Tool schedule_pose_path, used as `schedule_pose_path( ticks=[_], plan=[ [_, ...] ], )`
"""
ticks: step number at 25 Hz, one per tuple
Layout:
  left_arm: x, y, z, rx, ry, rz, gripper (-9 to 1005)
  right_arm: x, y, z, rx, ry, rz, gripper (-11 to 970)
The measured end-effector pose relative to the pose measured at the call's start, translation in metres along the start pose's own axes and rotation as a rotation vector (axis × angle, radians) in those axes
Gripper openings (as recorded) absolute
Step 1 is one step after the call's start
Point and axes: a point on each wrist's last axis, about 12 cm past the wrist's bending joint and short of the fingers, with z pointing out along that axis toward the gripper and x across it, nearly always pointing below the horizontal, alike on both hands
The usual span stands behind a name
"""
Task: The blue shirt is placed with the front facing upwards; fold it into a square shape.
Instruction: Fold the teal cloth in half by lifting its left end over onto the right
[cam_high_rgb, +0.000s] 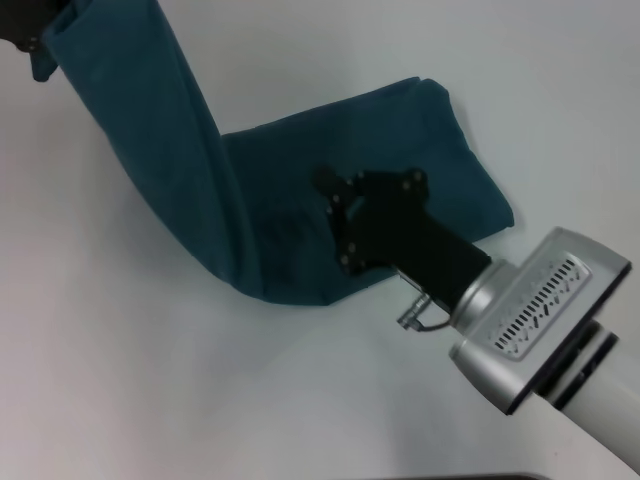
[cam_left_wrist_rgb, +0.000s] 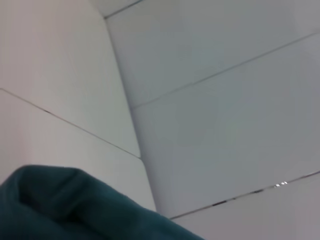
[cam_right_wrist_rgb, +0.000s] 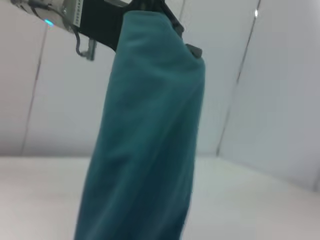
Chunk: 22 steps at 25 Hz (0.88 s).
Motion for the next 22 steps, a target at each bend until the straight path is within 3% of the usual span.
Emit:
schedule_pose_path(
  ticks=[7,12,15,18,22],
  plan=[
    [-0.002,0.006,-0.003,-0.037,-0.015,-0.012,26,-0.013,-0.006,-0.015,-0.010,0.200,0.135,4],
    [-0.002,0.007,-0.004,-0.044,-0.014,-0.016,26,-0.029,-0.020,-0.025,-0.071,0.319,0.285,5],
    [0.000,0.008,-0.005,-0.046,-0.015,-0.019,26,-0.036,-0.031,-0.033,-0.049,0.324,0.365,5],
    [0.000,0.009,-0.006,-0.047,-0.017,-0.022,26,-0.046,-0.049,-0.035,0.020,0.325,0.466,6],
    [0.002,0.010,-0.006,-0.047,-0.017,-0.022,27,-0.069,-0.103,-0.022,0.148,0.404,0.640,7]
  ],
)
